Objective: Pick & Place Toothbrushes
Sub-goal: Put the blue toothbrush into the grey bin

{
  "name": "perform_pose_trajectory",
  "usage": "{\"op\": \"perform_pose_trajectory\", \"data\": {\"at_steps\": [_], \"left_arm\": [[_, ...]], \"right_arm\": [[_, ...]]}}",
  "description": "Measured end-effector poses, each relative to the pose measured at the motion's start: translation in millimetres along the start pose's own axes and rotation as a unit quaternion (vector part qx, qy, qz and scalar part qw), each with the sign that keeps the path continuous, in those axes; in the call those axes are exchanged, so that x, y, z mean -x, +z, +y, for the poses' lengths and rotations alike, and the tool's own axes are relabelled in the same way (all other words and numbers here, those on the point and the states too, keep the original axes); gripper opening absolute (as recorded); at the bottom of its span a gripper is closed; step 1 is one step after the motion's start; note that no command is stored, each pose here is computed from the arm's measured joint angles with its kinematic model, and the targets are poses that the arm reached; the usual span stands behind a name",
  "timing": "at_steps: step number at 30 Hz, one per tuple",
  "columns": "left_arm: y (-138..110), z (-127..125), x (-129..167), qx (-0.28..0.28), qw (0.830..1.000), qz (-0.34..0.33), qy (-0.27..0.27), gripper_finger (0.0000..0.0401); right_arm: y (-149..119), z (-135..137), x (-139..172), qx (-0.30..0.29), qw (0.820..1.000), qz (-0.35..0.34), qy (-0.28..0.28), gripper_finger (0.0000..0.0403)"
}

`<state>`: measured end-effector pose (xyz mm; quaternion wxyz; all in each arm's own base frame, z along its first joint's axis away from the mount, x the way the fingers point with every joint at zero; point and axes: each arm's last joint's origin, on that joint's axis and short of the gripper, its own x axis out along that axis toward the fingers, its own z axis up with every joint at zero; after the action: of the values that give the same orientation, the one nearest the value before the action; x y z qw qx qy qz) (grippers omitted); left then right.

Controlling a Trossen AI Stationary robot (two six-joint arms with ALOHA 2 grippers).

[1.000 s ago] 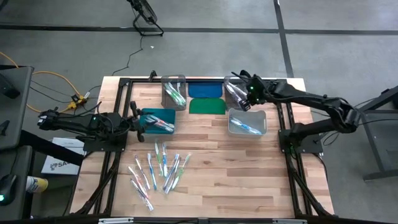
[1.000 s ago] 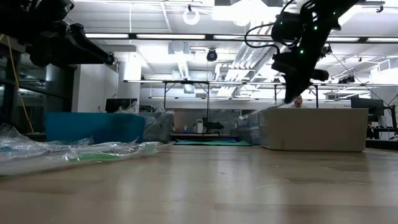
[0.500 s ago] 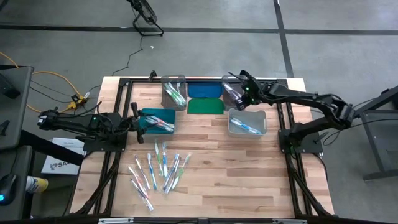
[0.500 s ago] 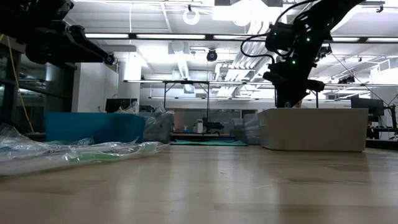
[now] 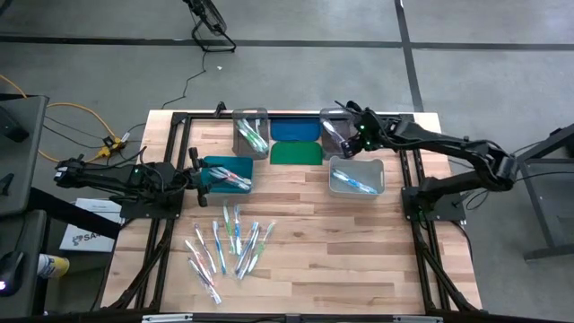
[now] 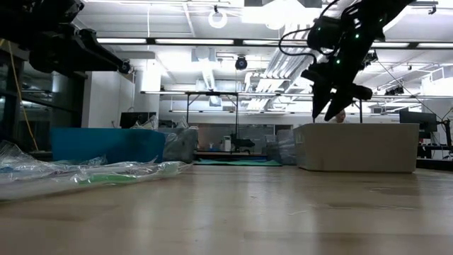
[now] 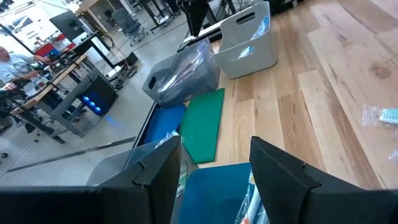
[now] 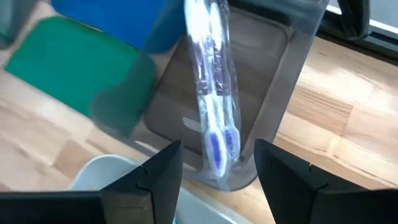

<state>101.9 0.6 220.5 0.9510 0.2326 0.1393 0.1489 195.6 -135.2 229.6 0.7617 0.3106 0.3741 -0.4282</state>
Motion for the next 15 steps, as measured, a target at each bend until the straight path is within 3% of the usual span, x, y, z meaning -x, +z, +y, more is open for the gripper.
{"op": "perform_pose_trajectory", "data": {"at_steps": [9, 15], "left_arm": [[0, 0, 0, 0.001, 1.0, 0.001, 0.0, 0.0184], [-1, -2, -2, 0.009, 1.0, 0.011, -0.004, 0.0184]], "right_arm": [[-6, -11, 41, 0.018, 0.999, -0.036, 0.02, 0.0191], [-12, -11, 51, 0.052, 0.998, -0.032, 0.023, 0.0191]]}}
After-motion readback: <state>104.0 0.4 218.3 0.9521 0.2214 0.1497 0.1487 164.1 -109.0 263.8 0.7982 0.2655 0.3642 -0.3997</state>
